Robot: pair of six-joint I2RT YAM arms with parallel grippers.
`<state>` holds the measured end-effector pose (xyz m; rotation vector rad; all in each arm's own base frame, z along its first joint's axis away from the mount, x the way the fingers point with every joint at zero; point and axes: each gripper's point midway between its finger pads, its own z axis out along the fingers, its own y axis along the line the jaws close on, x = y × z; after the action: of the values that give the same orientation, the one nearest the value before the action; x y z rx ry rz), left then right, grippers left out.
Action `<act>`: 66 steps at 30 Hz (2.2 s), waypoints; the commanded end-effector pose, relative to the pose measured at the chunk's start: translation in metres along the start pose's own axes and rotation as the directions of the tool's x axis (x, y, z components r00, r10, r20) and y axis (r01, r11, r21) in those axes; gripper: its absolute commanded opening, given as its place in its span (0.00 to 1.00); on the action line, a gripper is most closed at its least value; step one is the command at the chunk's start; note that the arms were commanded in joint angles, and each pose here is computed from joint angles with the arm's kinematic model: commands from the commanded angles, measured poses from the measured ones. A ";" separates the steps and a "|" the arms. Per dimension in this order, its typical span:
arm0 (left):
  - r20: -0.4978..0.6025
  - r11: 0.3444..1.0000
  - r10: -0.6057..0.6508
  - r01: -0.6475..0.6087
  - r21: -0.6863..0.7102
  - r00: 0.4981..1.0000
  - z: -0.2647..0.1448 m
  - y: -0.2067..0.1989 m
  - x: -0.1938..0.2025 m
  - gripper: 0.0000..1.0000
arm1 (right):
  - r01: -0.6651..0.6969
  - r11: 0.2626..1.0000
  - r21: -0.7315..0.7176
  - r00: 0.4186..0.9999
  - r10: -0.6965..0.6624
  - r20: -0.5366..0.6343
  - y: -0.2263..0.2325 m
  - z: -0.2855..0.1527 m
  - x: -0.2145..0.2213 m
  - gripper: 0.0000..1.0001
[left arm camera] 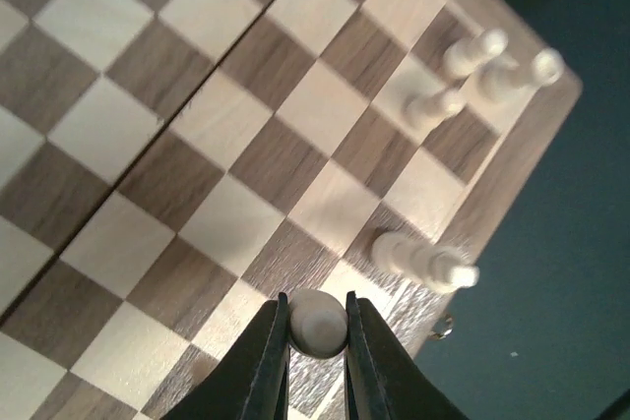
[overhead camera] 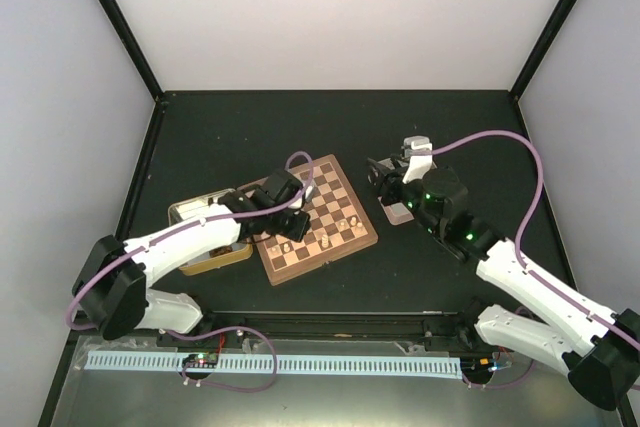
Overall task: Set up the chess pieces on the board
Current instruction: Place the chess piece on the chessboard.
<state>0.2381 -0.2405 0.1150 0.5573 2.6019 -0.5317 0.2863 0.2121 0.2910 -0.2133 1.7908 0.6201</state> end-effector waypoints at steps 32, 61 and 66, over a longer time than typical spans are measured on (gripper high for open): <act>0.042 0.989 0.113 -0.108 -0.101 0.993 0.030 0.008 0.053 0.05 | -0.051 0.994 0.093 0.998 0.054 -0.026 -0.017 0.007 0.015 0.64; 0.036 0.992 0.054 -0.050 -0.118 0.998 0.004 -0.003 0.028 0.39 | -0.053 0.995 0.079 0.999 0.054 -0.004 -0.014 0.003 0.008 0.64; -0.053 0.991 0.051 -0.057 -0.124 0.997 0.023 0.000 0.044 0.30 | -0.058 0.995 0.077 0.998 0.059 -0.010 -0.014 0.004 0.010 0.64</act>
<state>0.2129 -0.2365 0.0848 0.5941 2.5680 -0.3516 0.2932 0.2047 0.2661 -0.1335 1.8693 0.5735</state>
